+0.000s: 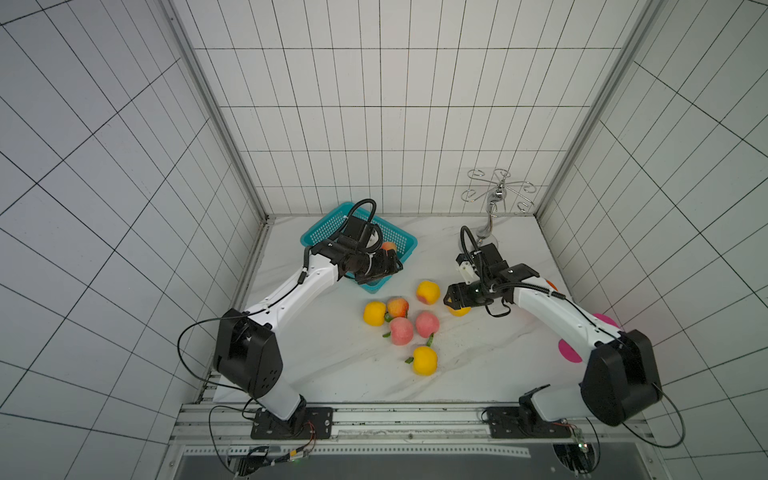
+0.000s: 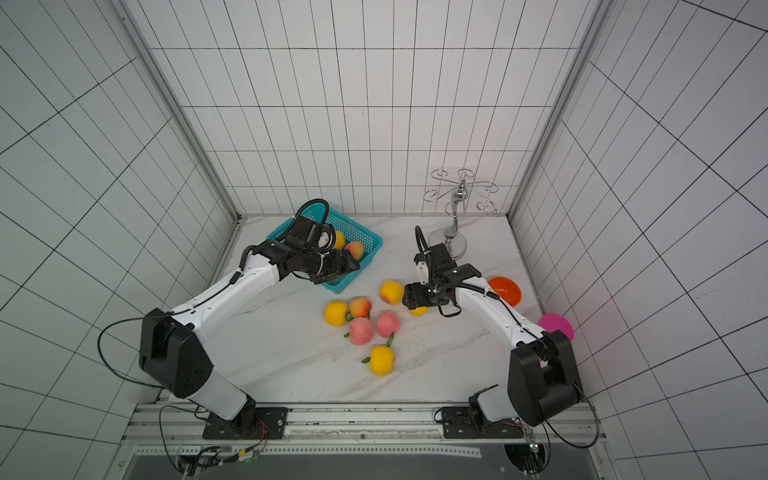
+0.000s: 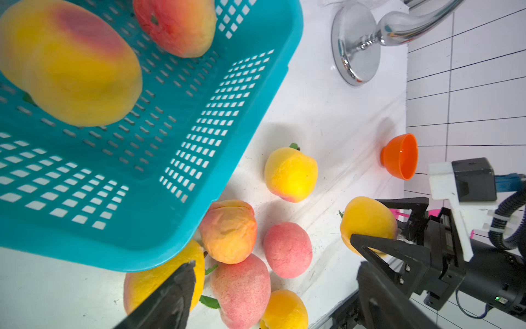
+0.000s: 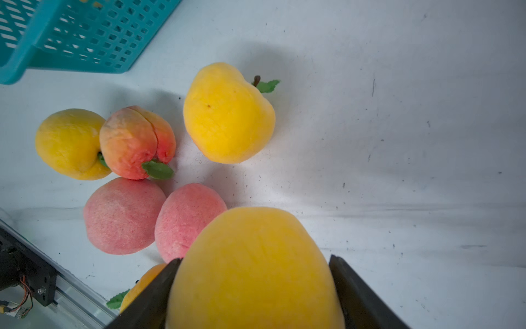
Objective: Put the peaches into the basket
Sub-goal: Pick up the peach from the center of the board, then place the peach in the basket.
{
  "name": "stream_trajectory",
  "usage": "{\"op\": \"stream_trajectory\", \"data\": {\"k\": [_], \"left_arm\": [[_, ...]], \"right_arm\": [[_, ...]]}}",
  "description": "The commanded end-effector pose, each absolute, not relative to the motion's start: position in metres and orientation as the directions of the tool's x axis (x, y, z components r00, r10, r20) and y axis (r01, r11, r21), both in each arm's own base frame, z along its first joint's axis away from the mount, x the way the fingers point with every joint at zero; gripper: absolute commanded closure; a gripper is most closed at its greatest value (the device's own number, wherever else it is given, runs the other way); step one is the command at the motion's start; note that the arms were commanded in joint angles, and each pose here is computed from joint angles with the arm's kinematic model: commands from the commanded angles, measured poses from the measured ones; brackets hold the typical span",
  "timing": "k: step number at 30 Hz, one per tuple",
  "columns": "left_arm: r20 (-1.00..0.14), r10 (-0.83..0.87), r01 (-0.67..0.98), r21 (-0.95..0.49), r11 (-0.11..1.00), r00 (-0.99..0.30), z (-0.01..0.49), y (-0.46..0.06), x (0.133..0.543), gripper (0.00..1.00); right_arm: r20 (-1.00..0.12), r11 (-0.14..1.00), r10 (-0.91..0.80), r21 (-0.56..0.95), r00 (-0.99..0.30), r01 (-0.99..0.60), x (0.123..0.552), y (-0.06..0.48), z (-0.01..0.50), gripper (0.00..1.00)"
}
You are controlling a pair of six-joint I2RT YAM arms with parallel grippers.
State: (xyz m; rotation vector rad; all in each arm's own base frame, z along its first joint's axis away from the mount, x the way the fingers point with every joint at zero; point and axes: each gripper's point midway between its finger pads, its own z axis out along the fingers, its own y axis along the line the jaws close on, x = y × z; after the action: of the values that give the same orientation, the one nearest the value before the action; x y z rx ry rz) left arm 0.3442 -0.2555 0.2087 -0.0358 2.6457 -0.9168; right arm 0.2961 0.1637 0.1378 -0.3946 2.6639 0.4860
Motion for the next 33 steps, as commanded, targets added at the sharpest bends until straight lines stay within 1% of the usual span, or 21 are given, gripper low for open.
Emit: {"op": "stream_trajectory", "data": {"k": [1, 2, 4, 8, 14, 24, 33], "left_arm": [[-0.306, -0.123, 0.122, -0.671, 0.731, -0.944, 0.230, -0.272, 0.348, 0.10], [-0.303, -0.118, 0.130, -0.684, 0.718, -0.946, 0.234, -0.276, 0.347, 0.04], [-0.297, -0.103, 0.147, -0.708, 0.691, -0.949, 0.242, -0.285, 0.345, 0.02], [-0.296, -0.057, 0.196, -0.754, 0.627, -0.954, 0.258, -0.305, 0.337, 0.02], [-0.268, -0.002, 0.227, -0.819, 0.528, -0.963, 0.272, -0.332, 0.324, 0.02], [-0.266, 0.065, 0.270, -0.877, 0.398, -0.962, 0.290, -0.359, 0.309, 0.02], [-0.250, 0.121, 0.276, -0.900, 0.338, -0.961, 0.285, -0.375, 0.291, 0.02]], "right_arm": [[-0.550, 0.871, -0.240, 0.241, -0.800, -0.427, 0.303, 0.167, 0.178, 0.50], [-0.578, 0.861, -0.248, 0.236, -0.777, -0.450, 0.303, 0.170, 0.187, 0.50], [-0.632, 0.837, -0.267, 0.222, -0.727, -0.501, 0.302, 0.176, 0.203, 0.50], [-0.717, 0.778, -0.329, 0.163, -0.614, -0.607, 0.294, 0.192, 0.233, 0.50], [-0.788, 0.721, -0.347, 0.122, -0.508, -0.682, 0.286, 0.210, 0.265, 0.49], [-0.825, 0.682, -0.357, 0.091, -0.438, -0.726, 0.279, 0.222, 0.287, 0.48], [-0.841, 0.670, -0.349, 0.084, -0.413, -0.737, 0.281, 0.229, 0.300, 0.48]]}}
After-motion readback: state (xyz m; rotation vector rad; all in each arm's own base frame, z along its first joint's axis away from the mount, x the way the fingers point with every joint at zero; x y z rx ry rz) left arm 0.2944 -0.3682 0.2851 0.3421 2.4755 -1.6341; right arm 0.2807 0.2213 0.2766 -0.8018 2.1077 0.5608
